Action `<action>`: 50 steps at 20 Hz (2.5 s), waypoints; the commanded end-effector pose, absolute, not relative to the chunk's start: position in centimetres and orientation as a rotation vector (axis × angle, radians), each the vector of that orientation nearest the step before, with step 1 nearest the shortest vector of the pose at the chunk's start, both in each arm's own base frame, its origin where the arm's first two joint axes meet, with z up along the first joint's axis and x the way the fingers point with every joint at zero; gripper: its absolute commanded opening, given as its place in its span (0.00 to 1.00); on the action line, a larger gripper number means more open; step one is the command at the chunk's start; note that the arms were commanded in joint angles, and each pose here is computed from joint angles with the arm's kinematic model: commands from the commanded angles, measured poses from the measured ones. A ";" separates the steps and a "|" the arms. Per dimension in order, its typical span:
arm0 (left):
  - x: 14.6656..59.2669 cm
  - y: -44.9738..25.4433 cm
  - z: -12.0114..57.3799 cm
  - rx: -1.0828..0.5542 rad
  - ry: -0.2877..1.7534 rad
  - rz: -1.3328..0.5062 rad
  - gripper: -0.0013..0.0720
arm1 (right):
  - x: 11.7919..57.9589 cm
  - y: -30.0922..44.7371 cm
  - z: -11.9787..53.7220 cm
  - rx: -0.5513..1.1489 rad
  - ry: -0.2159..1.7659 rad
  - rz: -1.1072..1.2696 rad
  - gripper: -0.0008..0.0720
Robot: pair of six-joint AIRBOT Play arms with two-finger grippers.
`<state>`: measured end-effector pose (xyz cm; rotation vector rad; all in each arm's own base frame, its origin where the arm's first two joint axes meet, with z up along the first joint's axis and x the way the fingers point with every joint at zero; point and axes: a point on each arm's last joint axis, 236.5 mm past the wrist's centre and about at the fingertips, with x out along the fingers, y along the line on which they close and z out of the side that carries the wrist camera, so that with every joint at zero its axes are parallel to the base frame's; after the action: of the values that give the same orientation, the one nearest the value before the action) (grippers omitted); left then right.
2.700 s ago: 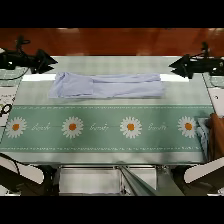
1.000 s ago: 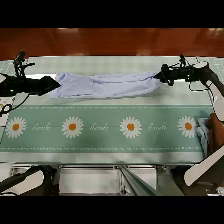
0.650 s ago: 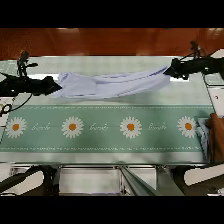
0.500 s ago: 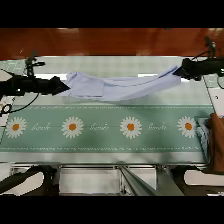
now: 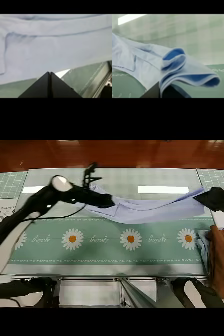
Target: Fold the shirts.
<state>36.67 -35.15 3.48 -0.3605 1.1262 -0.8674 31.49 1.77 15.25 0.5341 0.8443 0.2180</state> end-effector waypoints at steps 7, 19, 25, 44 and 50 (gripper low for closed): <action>28.3 -50.7 -5.0 -0.149 1.460 -1.074 0.04 | 25.3 5.9 19.1 0.543 0.757 0.273 0.05; 36.4 -41.4 1.1 -0.103 1.364 -0.933 0.04 | 26.5 9.1 19.8 0.562 0.752 0.403 0.05; 42.4 -22.0 10.4 -0.242 1.124 -0.618 0.04 | 33.8 17.8 17.2 0.632 0.776 0.579 0.05; 35.2 -10.6 8.3 -0.407 1.016 -0.381 0.04 | 44.0 37.0 0.9 0.619 1.134 0.732 0.58; 35.9 -7.6 8.4 -0.444 0.997 -0.309 0.04 | 40.7 25.7 7.4 0.508 1.250 0.778 0.58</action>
<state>35.80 -9.27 8.44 -0.4222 0.9965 -0.3454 43.12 31.43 4.59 0.5876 1.1810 0.7672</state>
